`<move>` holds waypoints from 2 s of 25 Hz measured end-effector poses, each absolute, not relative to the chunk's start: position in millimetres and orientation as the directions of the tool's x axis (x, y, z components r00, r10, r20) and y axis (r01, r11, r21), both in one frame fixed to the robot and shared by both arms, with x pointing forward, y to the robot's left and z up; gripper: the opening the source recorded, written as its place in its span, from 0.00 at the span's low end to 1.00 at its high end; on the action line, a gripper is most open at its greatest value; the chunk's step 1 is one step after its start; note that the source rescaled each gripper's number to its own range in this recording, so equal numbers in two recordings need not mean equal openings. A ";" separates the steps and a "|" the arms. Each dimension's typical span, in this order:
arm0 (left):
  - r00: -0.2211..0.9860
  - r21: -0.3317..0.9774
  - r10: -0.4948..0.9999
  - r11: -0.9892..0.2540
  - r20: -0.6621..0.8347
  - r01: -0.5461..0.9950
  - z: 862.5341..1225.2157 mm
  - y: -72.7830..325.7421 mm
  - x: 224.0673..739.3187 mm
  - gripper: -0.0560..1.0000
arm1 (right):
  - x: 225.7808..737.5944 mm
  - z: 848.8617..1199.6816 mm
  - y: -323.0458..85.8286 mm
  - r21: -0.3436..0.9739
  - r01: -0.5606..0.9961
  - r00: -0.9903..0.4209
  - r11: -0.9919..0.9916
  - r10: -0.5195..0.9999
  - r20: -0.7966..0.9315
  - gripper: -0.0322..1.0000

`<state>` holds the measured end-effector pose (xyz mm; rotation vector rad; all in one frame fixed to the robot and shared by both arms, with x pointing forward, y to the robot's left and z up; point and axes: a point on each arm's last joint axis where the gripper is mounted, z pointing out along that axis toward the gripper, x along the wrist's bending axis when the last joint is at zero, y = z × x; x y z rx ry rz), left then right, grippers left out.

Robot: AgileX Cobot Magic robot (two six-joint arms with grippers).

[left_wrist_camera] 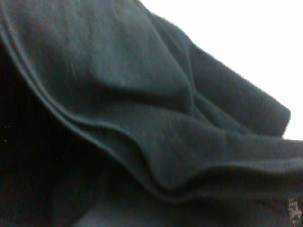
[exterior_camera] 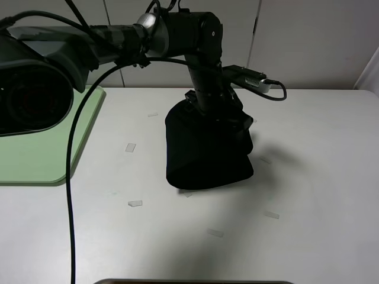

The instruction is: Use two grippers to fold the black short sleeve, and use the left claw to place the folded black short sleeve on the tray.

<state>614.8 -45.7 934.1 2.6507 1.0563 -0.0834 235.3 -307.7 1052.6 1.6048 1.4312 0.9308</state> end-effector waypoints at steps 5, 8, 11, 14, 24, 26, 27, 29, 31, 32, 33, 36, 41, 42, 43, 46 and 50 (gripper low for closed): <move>0.728 0.248 0.669 -0.687 -0.150 0.683 914.9 -49.3 618.7 1.00 | 235.3 1052.6 -307.7 0.903 0.426 0.099 -0.064 0.995 0.024 1.00; 0.737 0.246 0.661 -0.698 -0.143 0.673 900.0 -53.5 618.3 1.00 | 235.3 1052.6 -307.7 0.903 0.426 0.099 -0.064 0.995 0.024 1.00; 0.747 0.240 0.650 -0.710 -0.137 0.662 884.9 -57.5 617.1 1.00 | 235.3 1052.6 -307.7 0.903 0.426 0.099 -0.064 0.995 0.024 1.00; 0.755 0.235 0.643 -0.719 -0.128 0.653 876.8 -60.4 615.4 1.00 | 235.3 1052.6 -307.7 0.903 0.426 0.099 -0.064 0.995 0.024 1.00; 0.772 0.232 0.628 -0.739 -0.104 0.632 912.6 -63.9 619.5 1.00 | 235.3 1052.6 -307.7 0.903 0.426 0.099 -0.064 0.995 0.024 1.00; 0.767 0.241 0.636 -0.733 -0.086 0.636 932.3 -63.7 621.7 1.00 | 235.3 1052.6 -307.7 0.903 0.426 0.099 -0.064 0.995 0.024 1.00; 0.764 0.250 0.641 -0.730 -0.076 0.637 943.1 -63.2 622.5 1.00 | 235.3 1052.6 -307.7 0.903 0.426 0.099 -0.064 0.995 0.024 1.00; 0.754 0.264 0.654 -0.718 -0.058 0.644 963.0 -60.4 622.3 1.00 | 235.3 1052.6 -307.7 0.903 0.426 0.099 -0.064 0.995 0.024 1.00; 0.740 0.294 0.672 -0.701 -0.035 0.650 980.3 -57.6 622.6 1.00 | 235.3 1052.6 -307.7 0.903 0.426 0.099 -0.064 0.995 0.024 1.00; 0.730 0.306 0.683 -0.690 -0.026 0.656 987.2 -55.8 623.0 1.00 | 235.3 1052.6 -307.7 0.903 0.426 0.099 -0.064 0.995 0.024 1.00; 0.721 0.316 0.693 -0.680 -0.018 0.662 992.7 -53.0 624.3 1.00 | 235.3 1052.6 -307.7 0.903 0.426 0.099 -0.064 0.995 0.024 1.00; 0.699 0.332 0.714 -0.654 -0.023 0.679 1002.3 -46.6 627.5 1.00 | 235.3 1052.6 -307.7 0.903 0.426 0.099 -0.064 0.995 0.024 1.00; 0.650 0.331 0.758 -0.603 -0.046 0.726 1011.8 -33.5 630.8 1.00 | 235.3 1052.6 -307.7 0.903 0.426 0.099 -0.064 0.995 0.024 1.00; 0.636 0.325 0.770 -0.588 -0.055 0.740 1012.1 -30.7 631.2 1.00 | 235.3 1052.6 -307.7 0.903 0.426 0.099 -0.064 0.995 0.024 1.00; 0.622 0.317 0.780 -0.575 -0.065 0.754 1011.4 -28.8 631.2 1.00 | 235.3 1052.6 -307.7 0.903 0.426 0.099 -0.064 0.995 0.024 1.00; 0.591 0.275 0.802 -0.551 -0.086 0.788 1001.7 -25.4 629.6 1.00 | 235.3 1052.6 -307.7 0.903 0.426 0.099 -0.064 0.995 0.024 1.00; 0.555 0.209 0.825 -0.528 -0.102 0.823 984.1 -23.0 625.7 1.00 | 235.3 1052.6 -307.7 0.903 0.426 0.099 -0.064 0.995 0.024 1.00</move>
